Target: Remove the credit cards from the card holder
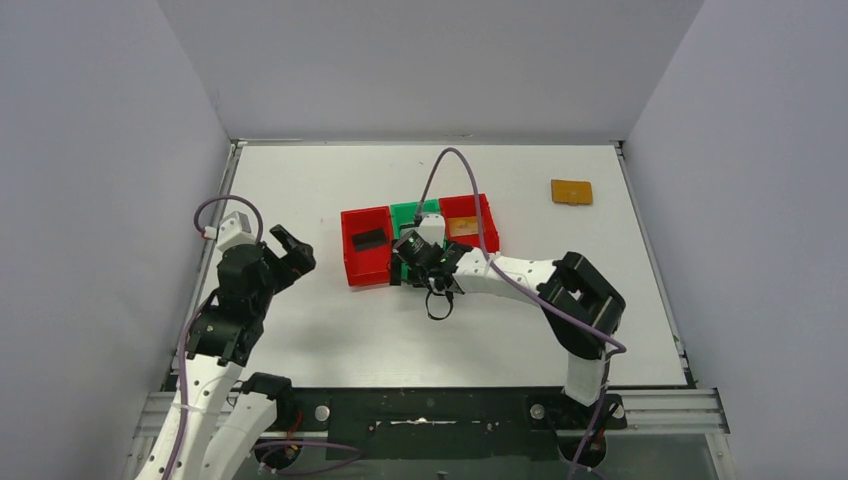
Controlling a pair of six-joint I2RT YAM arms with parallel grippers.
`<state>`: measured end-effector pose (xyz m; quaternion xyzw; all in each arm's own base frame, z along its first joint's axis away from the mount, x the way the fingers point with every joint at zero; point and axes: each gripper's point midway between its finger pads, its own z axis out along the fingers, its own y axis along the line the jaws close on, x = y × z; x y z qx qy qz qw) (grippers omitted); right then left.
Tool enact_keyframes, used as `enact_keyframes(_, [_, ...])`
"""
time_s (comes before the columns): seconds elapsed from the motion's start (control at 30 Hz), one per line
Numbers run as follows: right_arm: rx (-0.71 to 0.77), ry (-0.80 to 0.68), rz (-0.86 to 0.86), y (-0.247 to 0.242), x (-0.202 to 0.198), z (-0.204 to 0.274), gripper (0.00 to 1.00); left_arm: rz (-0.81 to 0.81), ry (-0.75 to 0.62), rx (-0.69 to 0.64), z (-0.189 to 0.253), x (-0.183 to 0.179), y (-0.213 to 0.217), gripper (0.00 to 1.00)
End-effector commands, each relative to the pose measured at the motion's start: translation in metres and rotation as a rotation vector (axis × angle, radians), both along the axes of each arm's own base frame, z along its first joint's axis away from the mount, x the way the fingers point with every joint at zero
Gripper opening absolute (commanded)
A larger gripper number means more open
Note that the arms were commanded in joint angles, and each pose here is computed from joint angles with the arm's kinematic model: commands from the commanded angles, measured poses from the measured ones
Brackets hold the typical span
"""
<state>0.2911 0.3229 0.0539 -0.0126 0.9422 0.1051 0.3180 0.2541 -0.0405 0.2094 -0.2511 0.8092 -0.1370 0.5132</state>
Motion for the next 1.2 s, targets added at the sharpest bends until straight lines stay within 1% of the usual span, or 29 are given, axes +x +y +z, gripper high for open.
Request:
enact_keyframes(0.0, [-0.005,-0.13,-0.088,0.011,0.029,0.027,0.98,0.067,-0.069,0.054,0.028,0.0,0.017,0.97])
enact_keyframes(0.13, [-0.013,-0.133,-0.119,0.017,0.034,0.026,0.98,0.073,-0.067,0.06,0.026,-0.002,0.019,0.98])
enact_keyframes(0.3, [-0.043,-0.126,-0.212,0.012,0.041,0.026,0.98,0.079,-0.064,0.076,0.024,-0.002,0.022,0.97])
enact_keyframes(0.47, [-0.073,-0.144,-0.261,0.008,0.049,0.037,0.98,0.071,-0.061,0.083,0.023,-0.002,0.021,0.97])
enact_keyframes(0.6, [-0.061,-0.197,-0.167,0.012,0.041,0.069,0.98,0.054,-0.054,0.093,0.018,-0.001,0.02,0.97])
enact_keyframes(0.63, [-0.043,-0.212,-0.136,0.014,0.037,0.083,0.98,0.05,-0.059,0.097,0.018,0.0,0.019,0.97])
enact_keyframes(0.7, [-0.016,-0.279,-0.127,0.002,0.03,0.121,0.98,0.036,-0.064,0.098,0.016,0.002,0.017,0.97])
enact_keyframes(0.77, [-0.024,-0.35,-0.154,-0.025,0.032,0.149,0.98,0.015,-0.076,0.101,0.015,0.005,0.014,0.97])
enact_keyframes(0.83, [-0.056,-0.384,-0.249,-0.073,0.047,0.168,0.98,-0.067,-0.107,0.125,0.018,0.009,0.003,0.97])
enact_keyframes(0.9, [-0.085,-0.383,-0.346,-0.125,0.065,0.178,0.98,-0.119,-0.134,0.124,0.019,0.012,-0.005,0.98])
enact_keyframes(0.97, [-0.105,-0.379,-0.431,-0.174,0.083,0.184,0.98,-0.167,-0.166,0.129,0.021,0.015,-0.013,0.97])
enact_keyframes(1.0, [-0.112,-0.377,-0.47,-0.196,0.091,0.185,0.98,-0.177,-0.159,0.13,0.014,0.016,-0.014,0.97])
enact_keyframes(1.1, [-0.111,-0.368,-0.619,-0.261,0.112,0.184,0.98,-0.188,-0.161,0.15,0.006,0.02,-0.015,0.98])
enact_keyframes(1.17, [-0.1,-0.366,-0.703,-0.295,0.126,0.181,0.98,-0.175,-0.164,0.167,0.006,0.022,-0.012,0.97])
